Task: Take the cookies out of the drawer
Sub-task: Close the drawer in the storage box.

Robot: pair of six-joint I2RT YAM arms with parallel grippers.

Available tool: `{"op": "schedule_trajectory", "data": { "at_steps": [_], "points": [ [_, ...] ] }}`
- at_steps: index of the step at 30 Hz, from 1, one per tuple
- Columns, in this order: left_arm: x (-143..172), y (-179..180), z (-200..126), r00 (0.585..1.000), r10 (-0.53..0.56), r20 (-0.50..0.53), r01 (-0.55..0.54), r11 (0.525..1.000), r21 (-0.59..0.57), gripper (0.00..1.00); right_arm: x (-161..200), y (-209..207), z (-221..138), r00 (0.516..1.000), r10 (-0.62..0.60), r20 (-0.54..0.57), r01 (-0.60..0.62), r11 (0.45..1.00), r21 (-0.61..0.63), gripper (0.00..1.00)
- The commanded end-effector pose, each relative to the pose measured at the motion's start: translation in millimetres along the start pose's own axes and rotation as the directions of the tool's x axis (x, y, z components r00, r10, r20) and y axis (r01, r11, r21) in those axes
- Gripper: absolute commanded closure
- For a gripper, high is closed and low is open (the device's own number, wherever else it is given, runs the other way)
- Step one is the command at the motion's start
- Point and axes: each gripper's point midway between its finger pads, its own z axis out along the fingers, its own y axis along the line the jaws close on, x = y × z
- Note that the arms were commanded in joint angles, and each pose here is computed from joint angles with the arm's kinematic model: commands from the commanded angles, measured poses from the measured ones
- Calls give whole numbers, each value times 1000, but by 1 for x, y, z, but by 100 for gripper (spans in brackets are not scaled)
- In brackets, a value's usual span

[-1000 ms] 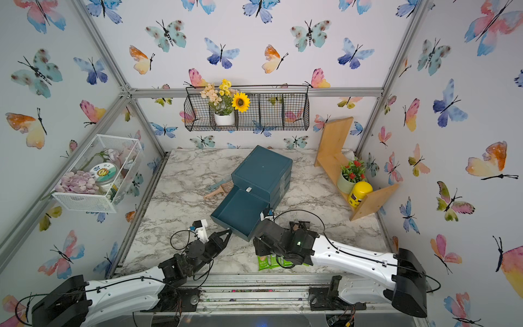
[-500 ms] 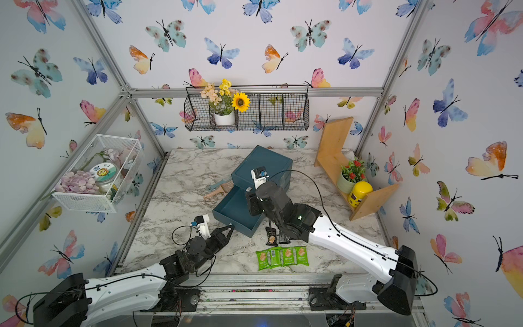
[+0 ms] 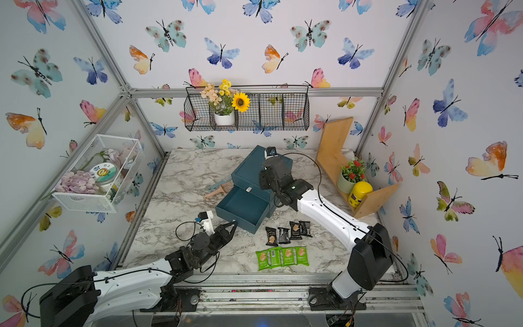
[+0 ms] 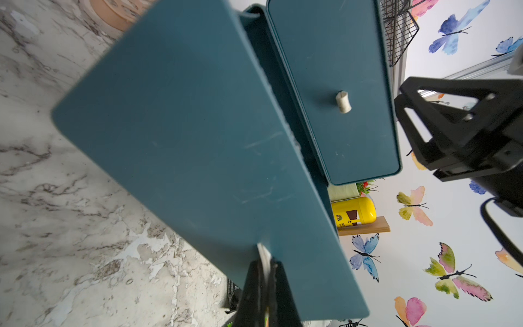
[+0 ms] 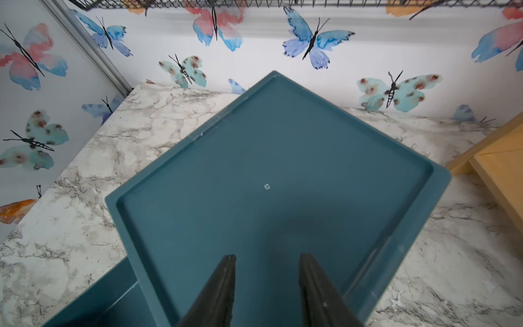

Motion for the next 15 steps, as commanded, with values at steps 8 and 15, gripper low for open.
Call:
{"op": "schedule_trajectory", "data": {
  "at_steps": [8,15],
  "points": [
    [-17,-27,27,1000,3,22,-5,997,71,100,24,1,9,995,9,-95,-10,1000,-8,64],
    [-22,-44,53,1000,19,24,-21,995,102,100,35,0,16,991,14,-133,-13,1000,3,66]
  ]
}}
